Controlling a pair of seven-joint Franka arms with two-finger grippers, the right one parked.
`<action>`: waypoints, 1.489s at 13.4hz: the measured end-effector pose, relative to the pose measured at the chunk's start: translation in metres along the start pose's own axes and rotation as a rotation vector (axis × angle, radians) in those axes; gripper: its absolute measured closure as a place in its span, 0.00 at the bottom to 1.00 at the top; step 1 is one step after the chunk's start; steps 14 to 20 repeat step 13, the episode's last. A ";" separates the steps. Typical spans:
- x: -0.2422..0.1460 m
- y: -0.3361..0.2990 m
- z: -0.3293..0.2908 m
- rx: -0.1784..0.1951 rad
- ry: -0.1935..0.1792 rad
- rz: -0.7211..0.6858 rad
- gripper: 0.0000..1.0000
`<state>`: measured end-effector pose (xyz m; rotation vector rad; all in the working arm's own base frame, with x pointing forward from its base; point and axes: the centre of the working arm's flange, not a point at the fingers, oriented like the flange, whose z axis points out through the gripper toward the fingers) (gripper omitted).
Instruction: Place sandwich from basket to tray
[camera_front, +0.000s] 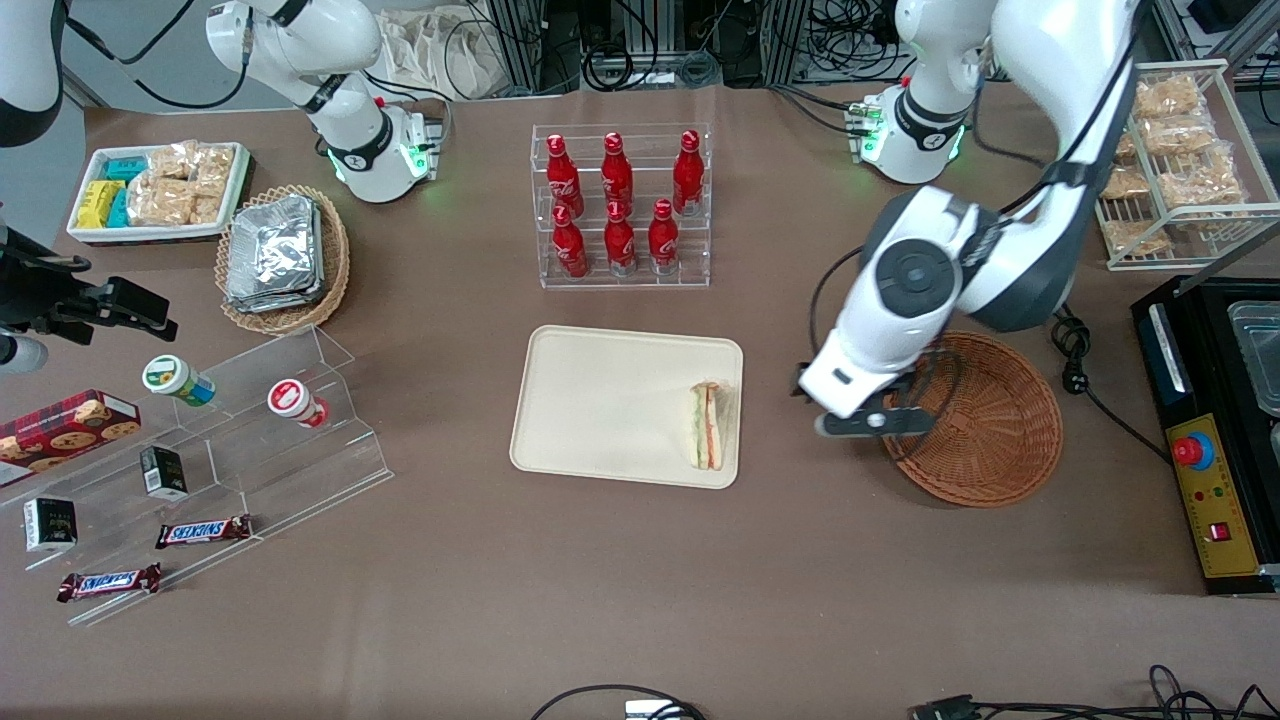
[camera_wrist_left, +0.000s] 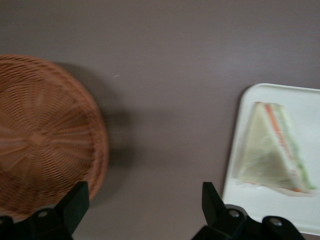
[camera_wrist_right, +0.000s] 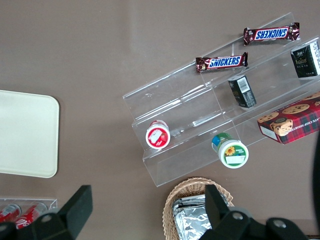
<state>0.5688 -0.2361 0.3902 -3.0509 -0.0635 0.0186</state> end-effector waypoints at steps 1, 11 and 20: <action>0.001 -0.022 -0.011 0.018 0.001 -0.034 0.00; 0.027 -0.205 -0.131 -0.036 -0.081 -0.071 0.00; 0.031 -0.217 -0.146 -0.046 -0.066 -0.067 0.00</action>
